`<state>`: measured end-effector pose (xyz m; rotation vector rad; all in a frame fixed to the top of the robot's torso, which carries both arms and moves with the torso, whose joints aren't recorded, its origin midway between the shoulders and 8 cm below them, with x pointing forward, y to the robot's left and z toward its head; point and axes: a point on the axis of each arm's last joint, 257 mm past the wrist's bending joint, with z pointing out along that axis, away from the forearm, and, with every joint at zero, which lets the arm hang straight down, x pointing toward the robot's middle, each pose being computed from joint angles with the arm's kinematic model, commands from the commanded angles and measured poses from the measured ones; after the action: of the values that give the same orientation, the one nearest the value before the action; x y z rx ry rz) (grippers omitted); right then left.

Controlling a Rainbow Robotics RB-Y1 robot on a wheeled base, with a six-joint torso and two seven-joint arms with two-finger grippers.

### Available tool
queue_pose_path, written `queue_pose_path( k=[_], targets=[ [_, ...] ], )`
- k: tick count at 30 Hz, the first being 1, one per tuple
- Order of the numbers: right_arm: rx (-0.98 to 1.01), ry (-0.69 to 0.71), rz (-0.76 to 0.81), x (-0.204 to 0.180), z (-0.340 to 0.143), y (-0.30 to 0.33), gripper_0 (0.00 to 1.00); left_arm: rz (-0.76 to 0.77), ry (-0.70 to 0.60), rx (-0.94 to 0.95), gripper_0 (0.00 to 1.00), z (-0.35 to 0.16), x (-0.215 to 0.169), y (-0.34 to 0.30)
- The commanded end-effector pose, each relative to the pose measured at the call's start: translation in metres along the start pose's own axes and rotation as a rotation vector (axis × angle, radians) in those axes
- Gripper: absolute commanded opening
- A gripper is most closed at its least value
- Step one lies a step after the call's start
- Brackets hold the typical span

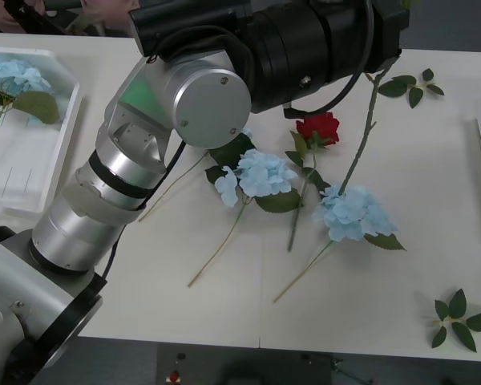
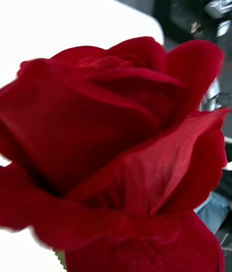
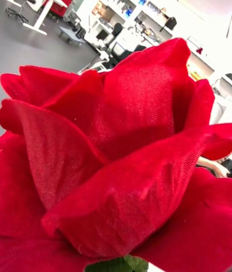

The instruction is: Put the red flowers into the right box and the blue flowers into the left box

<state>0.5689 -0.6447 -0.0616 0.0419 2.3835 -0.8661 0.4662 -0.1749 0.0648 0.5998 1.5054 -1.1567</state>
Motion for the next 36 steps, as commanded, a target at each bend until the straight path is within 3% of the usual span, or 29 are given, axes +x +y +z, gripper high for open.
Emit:
queue_pose_path(
  k=[1,12,15,17,27,36],
  targets=[
    [0.035,-0.021,0.011,0.007,0.027,0.008,0.0,0.026,-0.036,0.043,0.0,0.005,-0.016,-0.023],
    [0.095,-0.012,0.035,0.039,0.062,0.007,0.0,0.027,-0.042,0.041,0.0,0.004,-0.016,-0.021],
    [0.09,-0.011,0.036,0.043,0.064,0.008,0.4,0.027,-0.042,0.041,0.0,0.004,-0.016,-0.021],
    [0.082,-0.015,0.036,0.044,0.065,0.008,0.55,0.027,-0.042,0.041,0.0,0.004,-0.016,-0.021],
    [-0.09,-0.076,0.061,0.031,0.047,0.044,0.7,0.027,-0.042,0.041,0.0,0.004,-0.016,-0.021],
    [-0.542,-0.302,0.057,-0.001,-0.075,0.155,0.74,0.027,-0.042,0.041,0.0,0.004,-0.016,-0.021]
  ],
)
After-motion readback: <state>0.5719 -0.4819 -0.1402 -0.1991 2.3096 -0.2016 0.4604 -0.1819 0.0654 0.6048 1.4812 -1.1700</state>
